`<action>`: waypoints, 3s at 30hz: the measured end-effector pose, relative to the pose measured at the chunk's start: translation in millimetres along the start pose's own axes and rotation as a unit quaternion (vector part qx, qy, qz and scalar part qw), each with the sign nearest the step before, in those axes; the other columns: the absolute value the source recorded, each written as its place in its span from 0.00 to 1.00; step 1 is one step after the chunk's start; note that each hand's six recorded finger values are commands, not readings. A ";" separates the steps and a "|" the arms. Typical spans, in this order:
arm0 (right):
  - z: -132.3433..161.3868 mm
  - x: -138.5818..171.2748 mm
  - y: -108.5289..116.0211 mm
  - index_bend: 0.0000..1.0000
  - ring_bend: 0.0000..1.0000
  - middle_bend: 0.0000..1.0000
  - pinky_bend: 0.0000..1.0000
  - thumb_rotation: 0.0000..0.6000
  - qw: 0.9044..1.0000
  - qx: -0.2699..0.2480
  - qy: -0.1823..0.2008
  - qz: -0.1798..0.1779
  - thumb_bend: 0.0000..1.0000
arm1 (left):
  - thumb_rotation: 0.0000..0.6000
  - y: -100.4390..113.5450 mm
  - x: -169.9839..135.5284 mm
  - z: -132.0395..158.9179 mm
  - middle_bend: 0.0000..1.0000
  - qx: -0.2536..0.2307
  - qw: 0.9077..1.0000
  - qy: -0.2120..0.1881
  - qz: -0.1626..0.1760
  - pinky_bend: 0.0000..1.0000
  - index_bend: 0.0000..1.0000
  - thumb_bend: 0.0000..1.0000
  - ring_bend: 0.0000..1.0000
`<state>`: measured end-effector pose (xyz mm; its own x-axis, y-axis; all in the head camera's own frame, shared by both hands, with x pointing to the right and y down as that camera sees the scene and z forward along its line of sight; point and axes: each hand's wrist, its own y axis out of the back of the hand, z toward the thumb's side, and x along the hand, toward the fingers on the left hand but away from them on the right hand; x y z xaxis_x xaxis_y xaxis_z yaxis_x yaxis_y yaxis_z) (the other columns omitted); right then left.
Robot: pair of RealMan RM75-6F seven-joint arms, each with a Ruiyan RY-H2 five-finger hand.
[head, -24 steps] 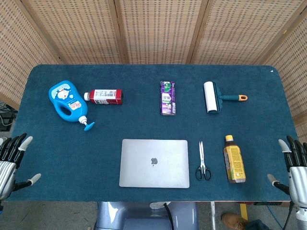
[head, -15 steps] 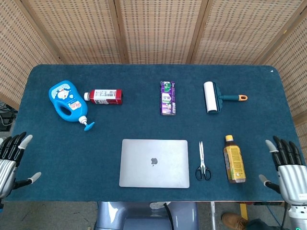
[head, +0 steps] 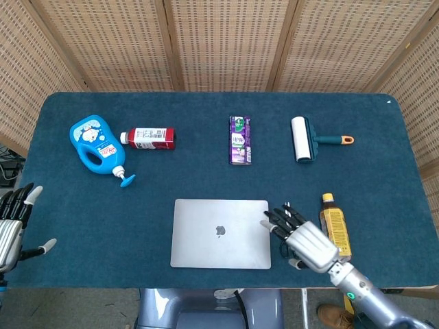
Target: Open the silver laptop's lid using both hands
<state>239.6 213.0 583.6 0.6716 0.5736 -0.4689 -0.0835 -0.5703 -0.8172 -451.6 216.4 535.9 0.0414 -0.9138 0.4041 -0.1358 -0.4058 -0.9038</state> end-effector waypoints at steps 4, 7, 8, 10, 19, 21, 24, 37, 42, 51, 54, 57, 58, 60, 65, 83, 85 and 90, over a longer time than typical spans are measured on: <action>36.8 -35.1 -19.8 0.06 0.00 0.02 0.00 1.00 0.998 0.002 0.060 0.033 0.06 | 1.00 -1.5 2.3 0.0 0.00 0.001 1.000 0.001 -0.003 0.00 0.00 0.00 0.00; 59.0 -54.4 -31.2 0.08 0.00 0.03 0.00 1.00 0.995 0.009 0.087 0.047 0.12 | 1.00 -2.1 2.5 1.2 0.00 0.000 1.000 -0.002 -0.005 0.00 0.00 0.00 0.00; 64.6 -59.8 -33.7 0.08 0.00 0.03 0.00 1.00 0.994 0.012 0.093 0.048 0.14 | 1.00 -2.2 2.7 1.5 0.00 -0.001 1.000 -0.003 -0.005 0.00 0.00 0.00 0.00; 75.3 -72.4 -40.4 0.09 0.00 0.04 0.00 1.00 0.993 0.017 0.102 0.053 0.17 | 1.00 -2.7 3.6 2.0 0.00 -0.002 1.000 -0.004 -0.008 0.00 0.00 0.00 0.00; 99.6 -109.8 -67.2 0.10 0.00 0.06 0.00 1.00 0.989 0.052 0.113 0.074 0.27 | 1.00 -4.2 9.2 -1.8 0.00 -0.005 1.000 0.002 -0.018 0.00 0.00 0.00 0.00; 101.5 -114.9 -72.4 0.10 0.00 0.06 0.00 1.00 0.989 0.061 0.114 0.076 0.29 | 1.00 -4.1 9.8 -2.4 0.00 -0.005 1.000 0.003 -0.019 0.00 0.00 0.00 0.00; 102.2 -121.6 -80.9 0.10 0.00 0.06 0.00 1.00 0.988 0.075 0.111 0.080 0.29 | 1.00 -4.0 10.3 -2.6 0.00 -0.006 1.000 0.004 -0.020 0.00 0.00 0.00 0.00; 107.1 -128.3 -92.5 0.10 0.00 0.07 0.00 1.00 0.987 0.078 0.109 0.086 0.32 | 1.00 -8.6 15.5 -3.3 0.00 -0.001 1.000 0.010 -0.028 0.00 0.00 0.00 0.00; 103.6 -129.0 -93.5 0.11 0.00 0.07 0.00 1.00 0.987 0.090 0.105 0.083 0.32 | 1.00 -9.1 15.6 -2.2 0.00 -0.001 1.000 0.011 -0.029 0.00 0.00 0.00 0.00; 107.7 -131.2 -97.7 0.12 0.00 0.08 0.00 1.00 0.987 0.100 0.105 0.074 0.51 | 1.00 -9.0 15.4 -2.2 0.00 -0.003 0.999 0.011 -0.030 0.00 0.00 0.00 0.00; 107.3 -131.6 -94.6 0.12 0.00 0.09 0.00 1.00 0.987 0.104 0.103 0.065 0.61 | 1.00 -8.5 15.5 -2.8 0.00 -0.005 0.999 0.012 -0.030 0.00 0.00 0.00 0.00; 105.6 -131.6 -89.2 0.13 0.00 0.10 0.00 1.00 0.987 0.111 0.100 0.052 0.66 | 1.00 -7.8 15.3 -3.2 0.00 -0.006 0.999 0.011 -0.030 0.00 0.00 0.00 0.00; 104.2 -131.4 -86.5 0.13 0.00 0.11 0.00 1.00 0.987 0.115 0.099 0.045 0.67 | 1.00 -7.8 15.1 -3.1 0.00 -0.006 0.999 0.011 -0.030 0.00 0.00 0.00 0.00; 102.1 -131.2 -82.4 0.14 0.00 0.11 0.00 1.00 0.987 0.125 0.098 0.035 0.68 | 1.00 -7.9 14.9 -2.8 0.00 -0.005 0.999 0.010 -0.030 0.00 0.00 0.00 0.00; 93.7 -130.6 -70.2 0.15 0.00 0.13 0.00 1.00 0.979 0.179 0.100 -0.003 0.69 | 1.00 -8.2 14.2 -1.4 0.00 -0.004 1.000 0.007 -0.030 0.00 0.00 0.00 0.00; 46.7 -144.1 -22.2 0.15 0.03 0.14 0.00 1.00 0.983 0.158 0.028 -0.084 0.69 | 1.00 -35.8 42.2 29.1 0.00 0.036 0.994 -0.078 -0.062 0.00 0.00 0.10 0.00; 43.2 -147.0 -18.5 0.15 0.03 0.14 0.00 1.00 0.986 0.144 0.018 -0.087 0.69 | 1.00 -41.0 47.8 38.7 0.00 0.045 0.991 -0.106 -0.065 0.00 0.00 0.35 0.00; 37.4 -151.3 -15.5 0.15 0.03 0.14 0.00 1.00 0.988 0.127 0.004 -0.086 0.69 | 1.00 -54.1 60.6 65.0 0.00 0.050 0.980 -0.182 -0.069 0.15 0.09 0.85 0.08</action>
<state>111.7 157.1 654.6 0.6975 0.6441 -0.3140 -0.1490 -0.2982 -0.9428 -377.5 181.8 600.1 0.4044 -0.7887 0.4631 -0.0069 -0.5089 -0.8608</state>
